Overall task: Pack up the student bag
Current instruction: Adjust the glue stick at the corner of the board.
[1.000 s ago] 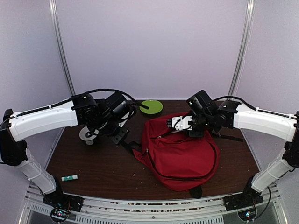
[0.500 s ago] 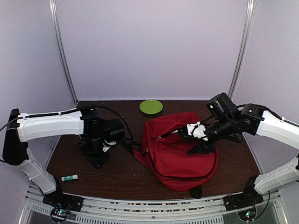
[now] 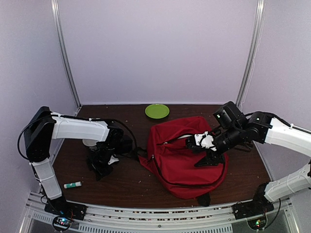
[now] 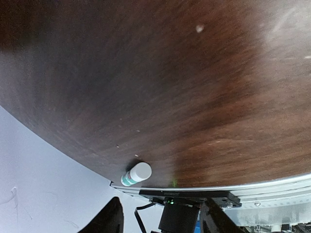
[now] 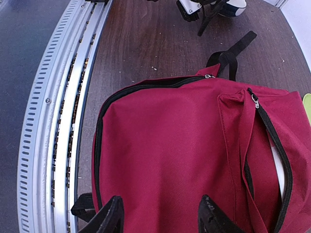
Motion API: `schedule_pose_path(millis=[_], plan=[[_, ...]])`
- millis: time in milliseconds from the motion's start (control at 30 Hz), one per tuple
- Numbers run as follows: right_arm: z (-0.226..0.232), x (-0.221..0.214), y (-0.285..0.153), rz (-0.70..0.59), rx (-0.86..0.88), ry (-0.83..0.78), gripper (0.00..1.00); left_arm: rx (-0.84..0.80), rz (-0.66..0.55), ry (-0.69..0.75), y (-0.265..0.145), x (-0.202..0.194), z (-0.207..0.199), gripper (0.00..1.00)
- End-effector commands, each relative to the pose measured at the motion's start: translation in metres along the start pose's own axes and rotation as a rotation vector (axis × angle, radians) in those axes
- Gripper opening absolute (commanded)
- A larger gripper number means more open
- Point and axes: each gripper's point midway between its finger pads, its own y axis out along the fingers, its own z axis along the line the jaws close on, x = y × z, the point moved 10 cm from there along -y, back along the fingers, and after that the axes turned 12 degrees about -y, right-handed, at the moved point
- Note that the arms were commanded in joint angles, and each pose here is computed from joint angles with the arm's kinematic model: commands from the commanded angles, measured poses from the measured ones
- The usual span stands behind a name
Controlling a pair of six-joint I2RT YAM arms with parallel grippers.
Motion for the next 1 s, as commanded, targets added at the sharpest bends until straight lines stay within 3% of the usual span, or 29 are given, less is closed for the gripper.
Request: schedule_pose_path(millis=[0, 267, 367, 467, 767, 967], plan=[[0.001, 0.001, -0.004, -0.007, -0.027, -0.008, 0.53, 0.003, 0.084, -0.074, 0.021, 0.002, 0.007, 0.56], [0.0, -0.003, 0.001, 0.008, -0.016, -0.003, 0.54, -0.121, -0.091, -0.542, 0.026, -0.028, 0.063, 0.57], [0.0, -0.003, 0.002, 0.008, 0.001, -0.003, 0.54, -0.184, -0.082, -0.665, 0.039, -0.047, 0.075, 0.57], [0.001, -0.002, 0.002, 0.002, 0.01, -0.005, 0.54, -0.202, -0.059, -0.69, 0.043, -0.049, 0.076, 0.57], [0.004, -0.004, -0.002, 0.006, -0.002, -0.016, 0.54, -0.089, 0.187, -0.617, 0.07, -0.048, 0.068, 0.59], [0.006, -0.005, -0.003, 0.008, -0.002, -0.022, 0.54, -0.119, 0.221, -0.659, 0.076, -0.046, 0.069, 0.64]])
